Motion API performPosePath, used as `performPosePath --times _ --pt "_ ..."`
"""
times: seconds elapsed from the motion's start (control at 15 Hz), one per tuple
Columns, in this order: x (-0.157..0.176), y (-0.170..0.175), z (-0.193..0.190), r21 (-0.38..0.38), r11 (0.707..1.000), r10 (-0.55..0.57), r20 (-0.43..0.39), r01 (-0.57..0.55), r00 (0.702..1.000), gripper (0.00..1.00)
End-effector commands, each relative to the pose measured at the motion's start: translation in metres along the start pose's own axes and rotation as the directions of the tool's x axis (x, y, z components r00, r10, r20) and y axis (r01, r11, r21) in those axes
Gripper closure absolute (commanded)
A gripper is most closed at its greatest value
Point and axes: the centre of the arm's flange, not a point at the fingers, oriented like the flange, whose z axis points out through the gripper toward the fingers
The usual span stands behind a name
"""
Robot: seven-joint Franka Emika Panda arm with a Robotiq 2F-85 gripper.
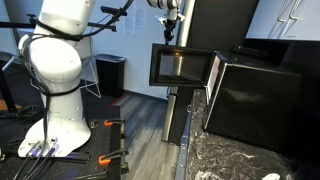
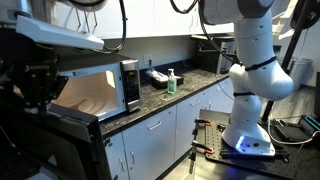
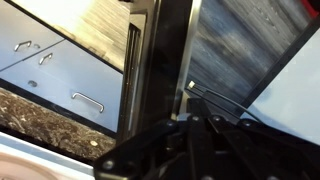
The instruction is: Close the microwave door
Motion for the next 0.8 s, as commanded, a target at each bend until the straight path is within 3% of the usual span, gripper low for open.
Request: performPosePath --times 0.0,0.73 --pt "-0.007 0.007 -0.005 -0.039 0.995 0.096 0.043 -0.095 0.994 1.00" --pt "-0.037 0.013 -0.015 -0.186 0.938 0.320 0.131 -0.294 0.938 1.00"
